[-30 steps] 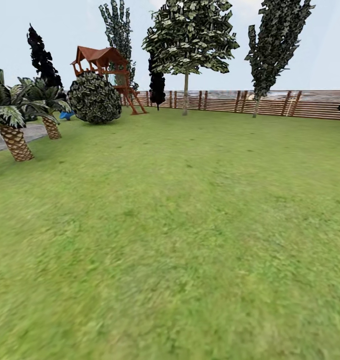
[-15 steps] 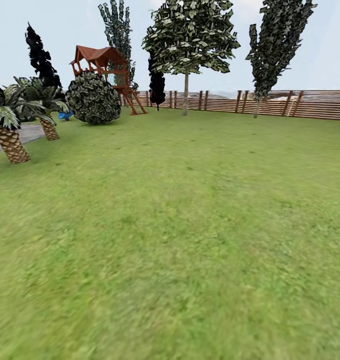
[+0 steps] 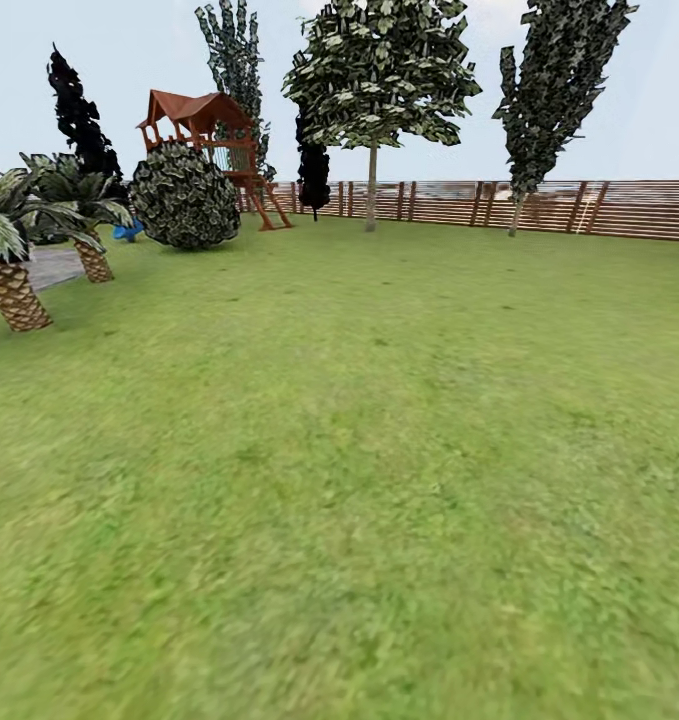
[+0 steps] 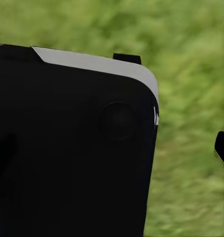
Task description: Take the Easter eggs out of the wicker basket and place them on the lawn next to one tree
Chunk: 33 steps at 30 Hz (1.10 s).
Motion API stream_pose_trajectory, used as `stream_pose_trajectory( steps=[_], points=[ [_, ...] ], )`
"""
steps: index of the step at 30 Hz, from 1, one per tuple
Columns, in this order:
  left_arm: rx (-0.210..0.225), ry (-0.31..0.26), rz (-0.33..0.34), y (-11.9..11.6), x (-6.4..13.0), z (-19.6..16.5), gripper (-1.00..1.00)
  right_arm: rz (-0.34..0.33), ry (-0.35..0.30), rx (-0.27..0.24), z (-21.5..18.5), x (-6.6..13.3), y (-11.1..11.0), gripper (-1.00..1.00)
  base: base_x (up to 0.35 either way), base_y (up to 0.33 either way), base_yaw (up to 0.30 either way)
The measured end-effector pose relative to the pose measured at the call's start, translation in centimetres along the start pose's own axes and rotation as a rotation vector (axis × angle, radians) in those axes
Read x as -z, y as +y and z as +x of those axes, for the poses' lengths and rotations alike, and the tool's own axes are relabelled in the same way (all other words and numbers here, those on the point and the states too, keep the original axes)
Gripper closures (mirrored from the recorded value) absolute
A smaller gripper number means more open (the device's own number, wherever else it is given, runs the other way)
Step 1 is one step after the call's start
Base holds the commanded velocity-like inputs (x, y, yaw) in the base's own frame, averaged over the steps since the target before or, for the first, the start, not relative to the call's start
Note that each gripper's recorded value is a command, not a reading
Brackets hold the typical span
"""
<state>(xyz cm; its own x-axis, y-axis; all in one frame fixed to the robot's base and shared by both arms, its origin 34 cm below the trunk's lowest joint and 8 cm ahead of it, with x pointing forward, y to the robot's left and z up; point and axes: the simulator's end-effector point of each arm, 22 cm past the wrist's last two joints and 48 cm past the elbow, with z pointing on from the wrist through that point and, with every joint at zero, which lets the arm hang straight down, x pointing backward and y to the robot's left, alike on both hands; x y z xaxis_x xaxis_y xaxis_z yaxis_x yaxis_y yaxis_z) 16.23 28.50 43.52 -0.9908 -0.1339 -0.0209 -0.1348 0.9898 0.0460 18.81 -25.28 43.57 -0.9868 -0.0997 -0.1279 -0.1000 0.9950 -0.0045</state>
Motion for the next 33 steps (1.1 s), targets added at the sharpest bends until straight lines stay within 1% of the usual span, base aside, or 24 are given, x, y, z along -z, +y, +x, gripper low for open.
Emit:
stream_pose_trajectory(
  steps=[33],
  points=[
    [-0.001,0.0,0.0,0.0,0.0,0.01,-1.0,0.0,-0.003,0.0,-0.1,-0.01,0.04,-1.0,0.324,0.0,0.0]
  ],
)
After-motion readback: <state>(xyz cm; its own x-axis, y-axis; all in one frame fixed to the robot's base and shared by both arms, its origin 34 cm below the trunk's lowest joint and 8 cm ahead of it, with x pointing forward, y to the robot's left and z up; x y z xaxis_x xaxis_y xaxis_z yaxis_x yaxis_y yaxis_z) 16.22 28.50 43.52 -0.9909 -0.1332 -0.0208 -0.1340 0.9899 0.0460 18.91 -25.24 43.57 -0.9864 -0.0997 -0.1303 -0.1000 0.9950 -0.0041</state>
